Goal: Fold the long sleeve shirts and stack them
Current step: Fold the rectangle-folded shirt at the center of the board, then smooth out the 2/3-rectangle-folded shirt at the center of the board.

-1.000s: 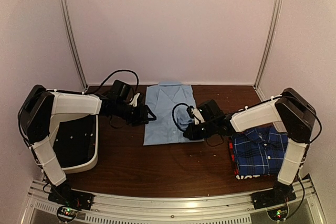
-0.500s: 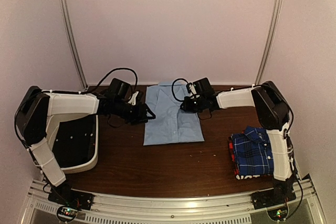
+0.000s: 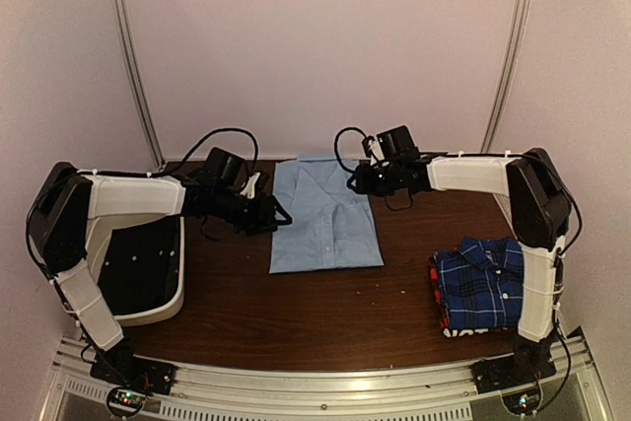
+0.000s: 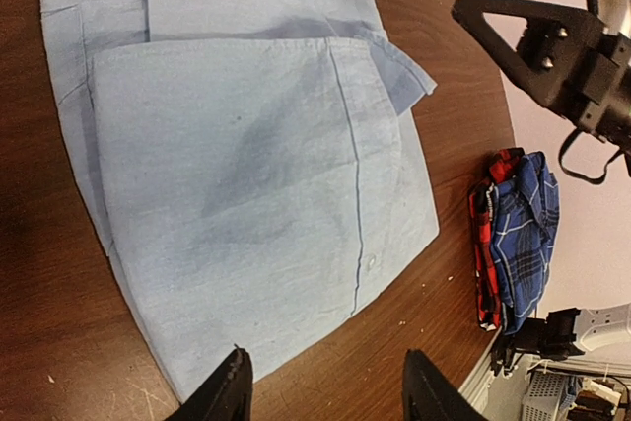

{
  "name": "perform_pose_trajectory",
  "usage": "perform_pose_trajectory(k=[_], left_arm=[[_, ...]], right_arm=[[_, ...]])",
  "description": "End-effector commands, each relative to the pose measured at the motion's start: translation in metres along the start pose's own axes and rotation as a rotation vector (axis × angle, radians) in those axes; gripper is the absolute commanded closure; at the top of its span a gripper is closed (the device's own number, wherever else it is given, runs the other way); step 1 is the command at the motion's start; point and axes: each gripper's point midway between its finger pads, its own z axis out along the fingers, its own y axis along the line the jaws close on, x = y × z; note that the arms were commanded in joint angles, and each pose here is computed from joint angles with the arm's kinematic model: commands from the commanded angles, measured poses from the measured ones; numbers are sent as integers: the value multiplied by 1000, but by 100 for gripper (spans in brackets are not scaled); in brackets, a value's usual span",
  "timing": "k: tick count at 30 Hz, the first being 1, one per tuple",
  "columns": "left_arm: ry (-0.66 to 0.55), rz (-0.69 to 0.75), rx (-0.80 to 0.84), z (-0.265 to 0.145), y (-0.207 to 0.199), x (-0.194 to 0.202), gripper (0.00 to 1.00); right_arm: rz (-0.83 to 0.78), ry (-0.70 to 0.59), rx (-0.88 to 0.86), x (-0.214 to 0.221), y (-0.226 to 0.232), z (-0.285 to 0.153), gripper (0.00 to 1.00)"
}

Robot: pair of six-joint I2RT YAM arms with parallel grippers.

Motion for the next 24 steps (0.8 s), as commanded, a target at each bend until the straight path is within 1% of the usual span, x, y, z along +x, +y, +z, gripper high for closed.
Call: perform_pose_trajectory(k=[1,5,9,12,15,21,24], left_arm=[[-25,25,24,-9,-13,-3,47],[-37,26,29,-13,-17,-5,48],[-41,21,31,-14,-18,-6,48],[-40,20,33,-15,-19,-5,48],[-38,21,34,-16,-20,-3,48],[-43,21,33,-20,-20,-1,48],[-47,22,33,-22,-22,-2,48]], right_arm=[[12,-40,-38,1,13,-39,67],[20,-12,-84,29,23,-50,76],[36,55,-129,65,28,-40,82],[33,97,-174,84,39,-29,83],[33,116,-224,92,49,-18,84],[37,155,-260,95,55,11,82],[30,159,-263,88,56,25,80]])
